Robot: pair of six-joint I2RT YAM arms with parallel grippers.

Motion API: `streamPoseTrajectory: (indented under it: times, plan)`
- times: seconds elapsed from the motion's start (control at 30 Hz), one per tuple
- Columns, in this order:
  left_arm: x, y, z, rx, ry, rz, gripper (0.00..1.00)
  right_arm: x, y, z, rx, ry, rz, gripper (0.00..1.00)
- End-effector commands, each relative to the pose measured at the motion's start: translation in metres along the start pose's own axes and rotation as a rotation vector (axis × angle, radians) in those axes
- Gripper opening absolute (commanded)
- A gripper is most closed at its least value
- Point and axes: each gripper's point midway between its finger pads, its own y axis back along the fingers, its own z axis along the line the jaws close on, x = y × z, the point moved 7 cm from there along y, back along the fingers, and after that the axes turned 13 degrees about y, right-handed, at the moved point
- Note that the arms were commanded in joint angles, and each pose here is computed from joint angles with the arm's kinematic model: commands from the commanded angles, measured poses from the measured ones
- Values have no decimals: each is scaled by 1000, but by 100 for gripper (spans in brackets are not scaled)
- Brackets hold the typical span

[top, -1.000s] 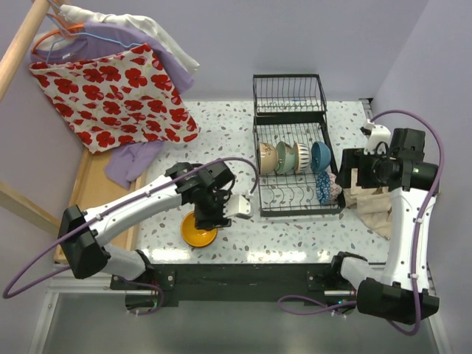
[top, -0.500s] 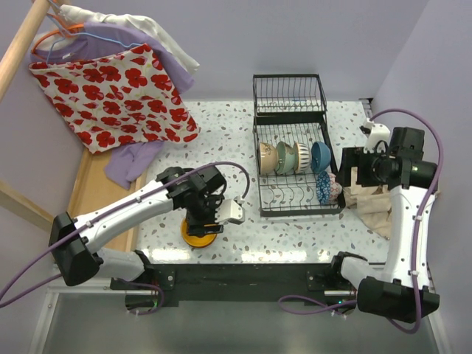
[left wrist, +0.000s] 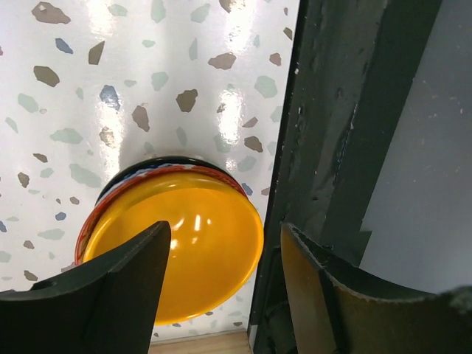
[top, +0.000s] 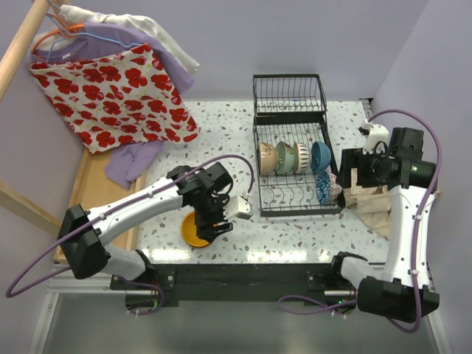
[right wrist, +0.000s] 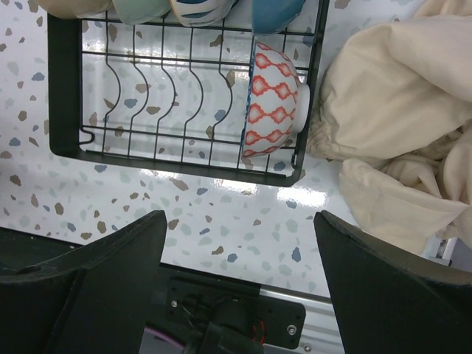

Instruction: Load the bowls into the dish rack

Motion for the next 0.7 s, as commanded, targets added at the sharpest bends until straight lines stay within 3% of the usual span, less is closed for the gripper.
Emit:
streamPoseTrajectory:
  times: [0.0,0.33,0.5,0.67]
  plan:
    - [-6,-8,3,-33,29,-16,67,1,7,-3,41,29,-8,86]
    - [-7,-32,-14,-57,-50,62,67,5,5,-3,44,43,2,86]
    - [-5,-40,-5,-146,-26,88,66,6,5,-4,49,50,8,86]
    - [-1,-42,4,-223,-23,103,56,9,3,-5,50,60,17,86]
